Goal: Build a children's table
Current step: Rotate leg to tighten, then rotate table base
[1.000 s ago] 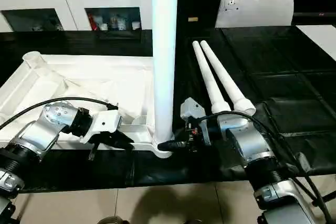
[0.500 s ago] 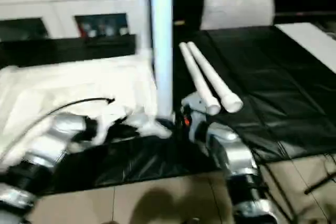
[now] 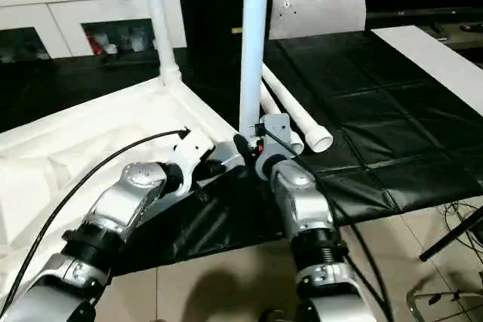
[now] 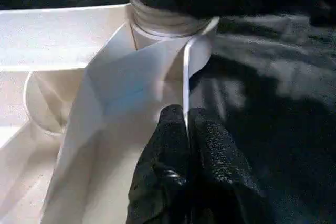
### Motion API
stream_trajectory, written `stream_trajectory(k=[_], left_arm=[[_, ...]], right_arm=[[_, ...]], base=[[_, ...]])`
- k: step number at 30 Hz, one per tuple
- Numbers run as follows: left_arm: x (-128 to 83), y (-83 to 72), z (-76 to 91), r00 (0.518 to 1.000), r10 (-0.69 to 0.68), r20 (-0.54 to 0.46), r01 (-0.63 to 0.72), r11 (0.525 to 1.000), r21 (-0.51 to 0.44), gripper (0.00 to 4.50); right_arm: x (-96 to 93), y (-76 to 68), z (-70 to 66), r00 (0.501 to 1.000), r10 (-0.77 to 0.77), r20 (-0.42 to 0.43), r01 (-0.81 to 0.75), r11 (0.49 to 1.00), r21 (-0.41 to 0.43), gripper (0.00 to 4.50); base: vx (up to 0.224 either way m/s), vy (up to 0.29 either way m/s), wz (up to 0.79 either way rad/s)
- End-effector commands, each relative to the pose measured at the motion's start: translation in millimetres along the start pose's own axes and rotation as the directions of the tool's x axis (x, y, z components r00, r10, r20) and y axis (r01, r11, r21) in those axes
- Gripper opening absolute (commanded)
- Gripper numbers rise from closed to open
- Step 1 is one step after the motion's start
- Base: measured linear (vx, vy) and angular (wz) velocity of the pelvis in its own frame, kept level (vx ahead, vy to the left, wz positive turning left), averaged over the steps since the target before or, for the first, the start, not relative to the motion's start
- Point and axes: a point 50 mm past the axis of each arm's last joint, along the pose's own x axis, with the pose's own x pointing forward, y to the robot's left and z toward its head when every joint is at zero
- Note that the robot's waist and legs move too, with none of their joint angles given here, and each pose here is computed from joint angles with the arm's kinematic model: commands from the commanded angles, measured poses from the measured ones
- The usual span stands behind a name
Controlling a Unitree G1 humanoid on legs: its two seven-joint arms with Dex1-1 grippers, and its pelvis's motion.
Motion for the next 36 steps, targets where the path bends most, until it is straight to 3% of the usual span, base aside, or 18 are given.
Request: stream_trajectory(k=[1, 4, 5, 9, 11, 16, 20, 25, 26, 27, 28, 30, 31, 32, 33, 34, 35, 36], left_arm=[[1.7, 0.0, 41.9, 0.988, 0.008, 0.153, -0.024, 0.995, 0.097, 0.0], [-1.4, 0.9, 35.6, 0.986, -0.065, 0.155, 0.039, 0.985, 0.167, 0.0], [-2.5, 2.0, 33.5, 0.985, -0.076, 0.155, 0.047, 0.983, 0.18, 0.0], [-5.7, 7.7, 30.1, 0.985, -0.057, 0.162, 0.027, 0.982, 0.184, 0.0], [-8.9, 13.9, 28.0, 0.984, -0.028, 0.177, -0.001, 0.987, 0.163, 0.28], [-23.3, 24.5, 27.1, 0.964, 0.026, 0.263, -0.039, 0.998, 0.044, 0.79], [-36.8, 34.8, 24.8, 0.946, 0.085, 0.312, -0.084, 0.996, -0.017, 0.98], [-64.9, 62.1, 15.5, 0.93, 0.241, 0.277, -0.237, 0.97, -0.048, 0.98], [-97.1, 93.9, 5.2, 0.885, 0.427, 0.185, -0.434, 0.901, -0.003, 0.98], [-97.1, 93.9, 5.2, 0.885, 0.427, 0.185, -0.434, 0.901, -0.003, 0.98], [-130.4, 119.1, -3.3, 0.81, 0.577, 0.104, -0.583, 0.811, 0.043, 0.98], [-134.2, 121.5, -4.3, 0.8, 0.592, 0.095, -0.598, 0.8, 0.048, 0.98], [-138.8, 124.3, -5.4, 0.788, 0.61, 0.085, -0.615, 0.787, 0.054, 0.7], [-138.8, 124.3, -5.4, 0.788, 0.61, 0.085, -0.615, 0.787, 0.054, 0.7], [-165.9, 139.0, -14.3, 0.725, 0.689, 0.013, -0.686, 0.721, 0.099, 0.7], [-165.9, 139.0, -14.3, 0.725, 0.689, 0.013, -0.686, 0.721, 0.099, 0.61], [-193.5, 150.5, -23.3, 0.657, 0.752, -0.061, -0.737, 0.657, 0.16, 0.61], [-193.5, 150.5, -23.3, 0.657, 0.752, -0.061, -0.737, 0.657, 0.16, 0.56]], right_arm=[[3.9, 27.1, -20.5, 0.991, 0.105, -0.084, -0.101, 0.994, 0.044, 3.59], [-2.5, 21.4, -14.3, 0.995, 0.098, -0.02, -0.098, 0.995, 0.031, 3.63], [-4.7, 17.1, -12.5, 0.997, 0.073, -0.008, -0.073, 0.997, 0.005, 3.95], [-11.7, 10.5, -7.5, 0.997, 0.068, 0.034, -0.066, 0.997, -0.039, 4.22], [-19.5, 5.5, -3.1, 0.996, 0.061, 0.073, -0.057, 0.997, -0.055, 4.47], [-34.8, 2.6, 8.9, 0.985, 0.075, 0.152, -0.07, 0.997, -0.039, 4.5], [-39.7, 6.7, 7.0, 0.986, 0.119, 0.118, -0.113, 0.992, -0.061, 4.5], [-44.8, 16.7, 0.4, 0.976, 0.211, 0.061, -0.204, 0.974, -0.102, 4.5], [-42.6, 20.2, -8.0, 0.973, 0.231, 0.005, -0.228, 0.966, -0.123, 4.5], [-42.6, 20.2, -8.0, 0.973, 0.231, 0.005, -0.228, 0.966, -0.123, 4.5], [-39.8, 23.6, -15.4, 0.966, 0.253, -0.05, -0.257, 0.957, -0.133, 4.5], [-39.5, 24.0, -16.1, 0.965, 0.255, -0.056, -0.261, 0.956, -0.134, 4.5], [-39.2, 24.5, -17.0, 0.964, 0.259, -0.063, -0.265, 0.955, -0.135, 4.5], [-39.2, 24.5, -17.0, 0.964, 0.259, -0.063, -0.265, 0.955, -0.135, 4.5], [-36.4, 26.7, -19.5, 0.96, 0.266, -0.09, -0.277, 0.95, -0.142, 4.5], [-36.4, 26.7, -19.5, 0.96, 0.266, -0.09, -0.277, 0.95, -0.142, 4.5], [-33.3, 28.8, -21.7, 0.955, 0.272, -0.121, -0.288, 0.946, -0.146, 4.5], [-33.3, 28.8, -21.7, 0.955, 0.272, -0.121, -0.288, 0.946, -0.146, 4.5]], base=[[0.0, 0.0, 0.0], [0.0, 0.0, 0.0], [0.0, 0.0, 0.0], [0.014, -0.01, 0.01], [0.073, -0.055, 0.02], [0.008, -0.011, 0.0], [0.0, 0.0, 0.0], [0.0, 0.0, 0.0], [0.0, 0.0, 0.0], [0.0, 0.0, 0.0], [0.0, 0.0, 0.0], [0.0, 0.0, 0.0], [0.0, 0.0, 0.0], [0.0, 0.0, 0.0], [0.0, 0.0, 0.0], [0.0, 0.0, 0.0], [0.0, 0.0, 0.0], [0.0, 0.0, 0.0]])
